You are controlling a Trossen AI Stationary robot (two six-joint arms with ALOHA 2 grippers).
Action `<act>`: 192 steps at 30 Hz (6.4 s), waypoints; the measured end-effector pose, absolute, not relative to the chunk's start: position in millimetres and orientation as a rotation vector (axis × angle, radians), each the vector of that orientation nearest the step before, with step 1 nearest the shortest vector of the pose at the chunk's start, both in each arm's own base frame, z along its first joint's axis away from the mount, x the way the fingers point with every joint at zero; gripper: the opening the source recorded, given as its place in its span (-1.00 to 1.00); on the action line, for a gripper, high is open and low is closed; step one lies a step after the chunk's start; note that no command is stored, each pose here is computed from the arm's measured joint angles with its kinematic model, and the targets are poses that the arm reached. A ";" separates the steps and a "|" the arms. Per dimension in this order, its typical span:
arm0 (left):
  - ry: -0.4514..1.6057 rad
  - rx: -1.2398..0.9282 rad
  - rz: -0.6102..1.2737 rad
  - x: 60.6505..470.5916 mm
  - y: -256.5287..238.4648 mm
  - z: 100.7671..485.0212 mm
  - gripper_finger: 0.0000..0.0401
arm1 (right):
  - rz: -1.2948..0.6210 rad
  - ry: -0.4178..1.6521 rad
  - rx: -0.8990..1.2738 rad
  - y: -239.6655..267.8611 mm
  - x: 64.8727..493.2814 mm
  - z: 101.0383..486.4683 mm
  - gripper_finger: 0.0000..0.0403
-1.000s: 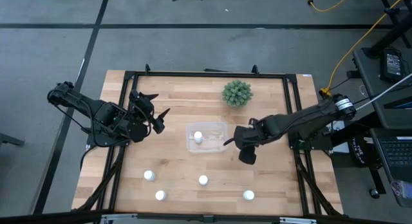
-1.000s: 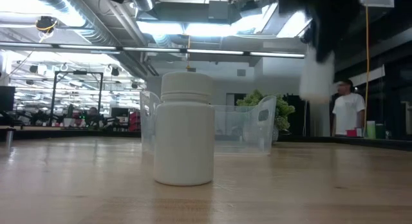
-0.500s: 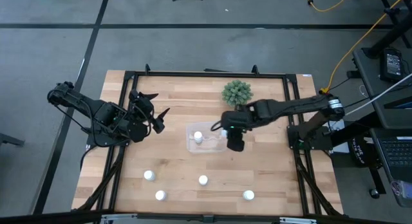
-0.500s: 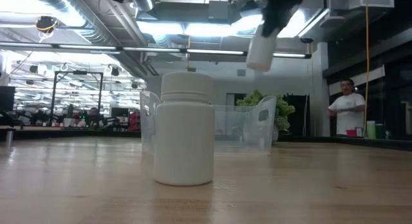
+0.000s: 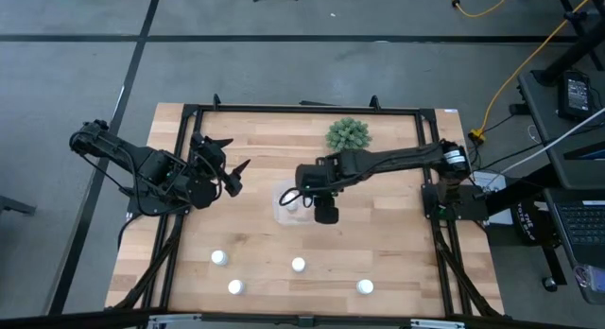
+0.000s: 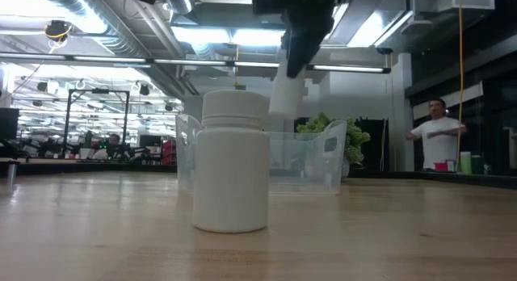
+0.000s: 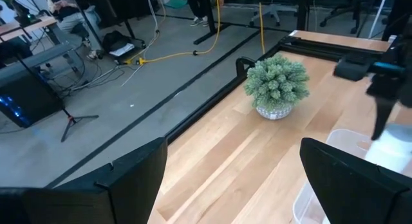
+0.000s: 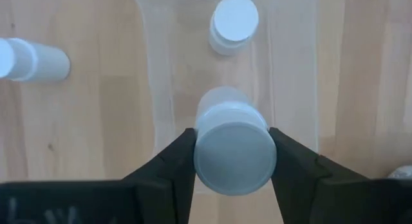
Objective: Pick and place pill bottles into a basket
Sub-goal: Put the white pill bottle into the transparent bin
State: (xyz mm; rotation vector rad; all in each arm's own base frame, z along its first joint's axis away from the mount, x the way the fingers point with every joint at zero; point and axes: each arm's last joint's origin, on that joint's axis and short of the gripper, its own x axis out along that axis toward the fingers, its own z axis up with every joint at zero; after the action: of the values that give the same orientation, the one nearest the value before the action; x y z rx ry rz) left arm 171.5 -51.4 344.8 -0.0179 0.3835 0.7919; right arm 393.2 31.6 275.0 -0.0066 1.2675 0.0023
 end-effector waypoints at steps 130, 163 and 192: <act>1.229 -0.778 0.448 163.0 -190.5 258.1 0.73 | -0.383 0.477 -0.242 14.4 199.5 393.6 0.49; 1.323 -0.687 0.808 188.6 -217.4 176.6 0.63 | -0.351 0.496 -0.326 14.7 199.5 393.4 0.49; 1.134 -0.653 0.486 260.8 -155.7 278.6 -0.18 | -0.351 0.498 -0.323 14.6 198.2 393.6 0.49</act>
State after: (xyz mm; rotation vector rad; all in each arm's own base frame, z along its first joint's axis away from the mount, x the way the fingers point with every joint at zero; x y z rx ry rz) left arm 260.8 -155.7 278.6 -0.6532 1.1337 0.4859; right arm 198.2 14.6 393.6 -0.3226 0.4980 -0.3513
